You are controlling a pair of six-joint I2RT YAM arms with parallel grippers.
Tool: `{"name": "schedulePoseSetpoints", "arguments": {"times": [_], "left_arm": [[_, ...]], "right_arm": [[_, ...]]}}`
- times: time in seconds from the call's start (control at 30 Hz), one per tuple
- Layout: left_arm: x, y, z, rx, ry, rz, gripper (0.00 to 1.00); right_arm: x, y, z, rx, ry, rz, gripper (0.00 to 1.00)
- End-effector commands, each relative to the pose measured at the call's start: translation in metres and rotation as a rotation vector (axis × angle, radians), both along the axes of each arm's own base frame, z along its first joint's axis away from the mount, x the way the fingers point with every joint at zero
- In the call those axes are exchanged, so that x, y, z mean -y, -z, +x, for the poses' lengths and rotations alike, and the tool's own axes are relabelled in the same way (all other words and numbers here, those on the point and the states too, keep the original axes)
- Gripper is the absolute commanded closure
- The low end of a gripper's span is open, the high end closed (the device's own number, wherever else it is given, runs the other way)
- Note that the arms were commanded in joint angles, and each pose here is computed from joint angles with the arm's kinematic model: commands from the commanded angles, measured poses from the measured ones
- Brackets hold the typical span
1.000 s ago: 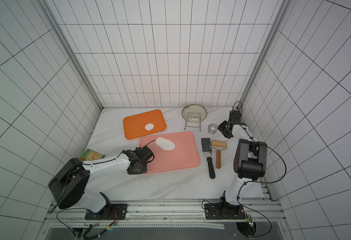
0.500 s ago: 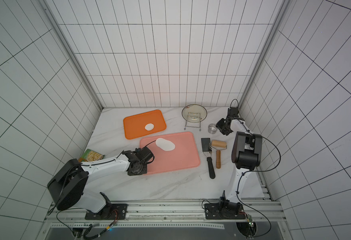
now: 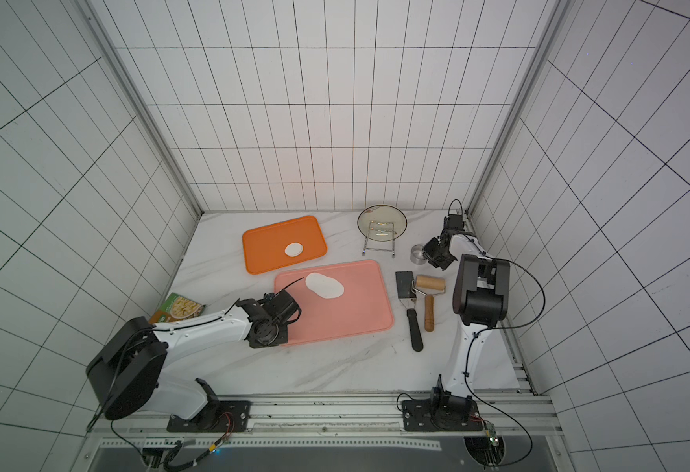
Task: Roll out the dumpling wrappers from the dough
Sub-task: Pick up the dumpling mold from the center of the board.
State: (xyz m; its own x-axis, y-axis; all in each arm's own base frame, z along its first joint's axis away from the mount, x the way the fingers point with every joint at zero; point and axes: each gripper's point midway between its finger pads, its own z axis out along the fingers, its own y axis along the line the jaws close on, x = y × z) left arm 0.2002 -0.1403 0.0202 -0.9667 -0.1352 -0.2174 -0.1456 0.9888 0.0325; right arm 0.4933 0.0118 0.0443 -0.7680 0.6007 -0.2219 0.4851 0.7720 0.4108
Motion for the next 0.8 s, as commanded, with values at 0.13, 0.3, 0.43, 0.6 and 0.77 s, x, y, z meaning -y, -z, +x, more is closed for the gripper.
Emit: {"name": "schedulePoseSetpoints", "arguments": {"times": [0.13, 0.3, 0.43, 0.6, 0.77], "left_arm": [[-0.014, 0.011, -0.027, -0.108, 0.024, 0.052, 0.95], [-0.013, 0.008, -0.023, -0.096, 0.026, 0.053, 0.93], [-0.011, 0.004, -0.019, -0.081, 0.031, 0.058, 0.90], [-0.008, -0.009, -0.007, -0.036, 0.035, 0.058, 0.74], [-0.002, -0.025, 0.005, 0.009, 0.041, 0.051, 0.67]], "right_arm": [[-0.001, -0.009, 0.001, 0.000, -0.022, -0.037, 0.96], [0.002, -0.029, -0.010, 0.038, -0.019, -0.066, 1.00], [-0.003, -0.047, -0.031, 0.082, -0.020, -0.070, 1.00], [-0.041, -0.062, -0.067, 0.131, -0.110, -0.078, 1.00], [-0.079, -0.069, -0.102, 0.155, -0.229, -0.088, 1.00]]}}
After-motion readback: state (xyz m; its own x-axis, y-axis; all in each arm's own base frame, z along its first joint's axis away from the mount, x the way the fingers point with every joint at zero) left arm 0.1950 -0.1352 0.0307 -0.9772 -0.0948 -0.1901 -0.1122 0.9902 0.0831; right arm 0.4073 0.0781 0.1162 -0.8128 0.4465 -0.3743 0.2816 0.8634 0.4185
